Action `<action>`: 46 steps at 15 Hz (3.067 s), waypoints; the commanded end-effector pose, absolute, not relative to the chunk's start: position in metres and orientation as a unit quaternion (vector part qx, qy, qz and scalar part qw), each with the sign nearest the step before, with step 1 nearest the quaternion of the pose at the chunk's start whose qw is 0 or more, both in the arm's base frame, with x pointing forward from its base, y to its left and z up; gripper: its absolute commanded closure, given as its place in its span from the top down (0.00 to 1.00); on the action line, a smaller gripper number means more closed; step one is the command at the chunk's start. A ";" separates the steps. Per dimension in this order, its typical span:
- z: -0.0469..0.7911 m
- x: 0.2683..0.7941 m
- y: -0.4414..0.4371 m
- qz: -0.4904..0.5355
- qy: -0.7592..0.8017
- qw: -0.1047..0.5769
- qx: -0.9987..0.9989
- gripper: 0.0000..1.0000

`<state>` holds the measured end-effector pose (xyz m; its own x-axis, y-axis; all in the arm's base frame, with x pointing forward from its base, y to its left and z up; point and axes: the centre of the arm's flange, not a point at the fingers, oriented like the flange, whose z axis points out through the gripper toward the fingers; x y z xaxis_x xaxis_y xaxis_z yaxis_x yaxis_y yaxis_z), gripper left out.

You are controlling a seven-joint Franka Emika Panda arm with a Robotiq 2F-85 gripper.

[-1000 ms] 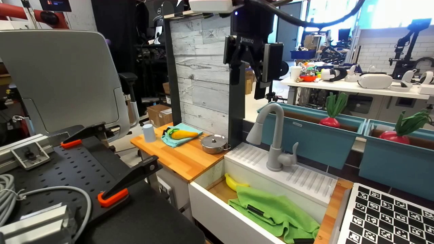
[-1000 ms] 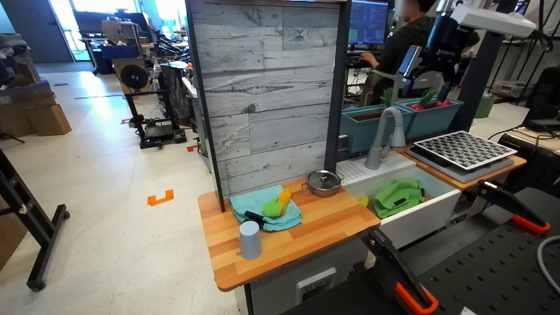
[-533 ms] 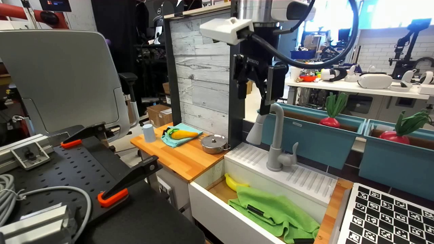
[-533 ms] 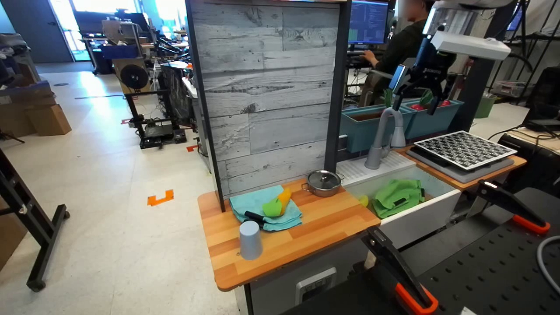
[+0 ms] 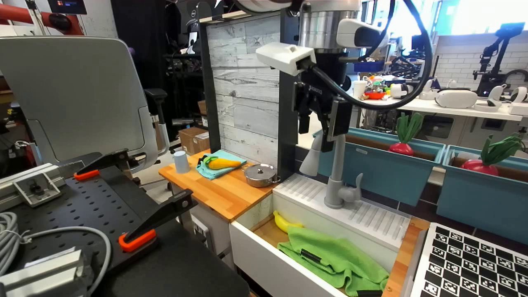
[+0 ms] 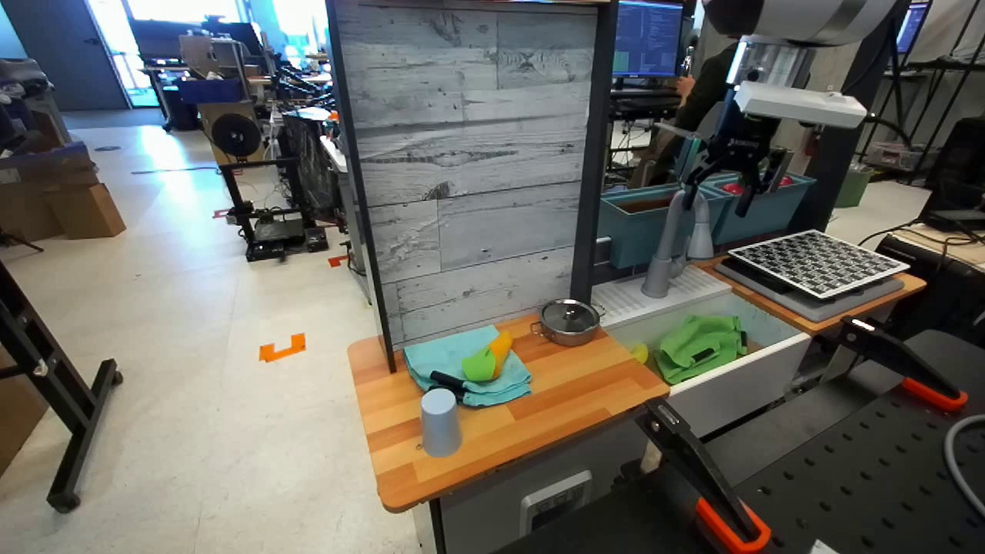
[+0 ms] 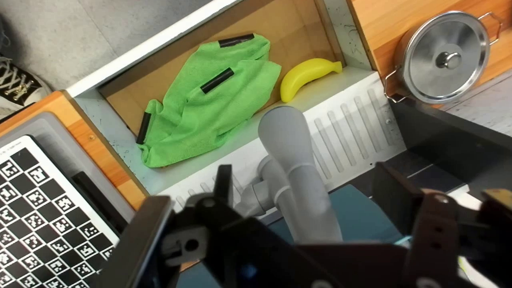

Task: Turn the faucet to the left

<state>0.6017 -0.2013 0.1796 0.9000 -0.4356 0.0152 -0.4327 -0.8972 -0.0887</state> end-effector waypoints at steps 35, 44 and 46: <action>0.159 0.668 -0.139 0.049 0.191 0.034 -0.980 1.00; 0.165 0.671 -0.132 0.046 0.188 0.044 -0.980 0.73; 0.168 0.672 -0.136 0.045 0.193 0.044 -0.979 0.61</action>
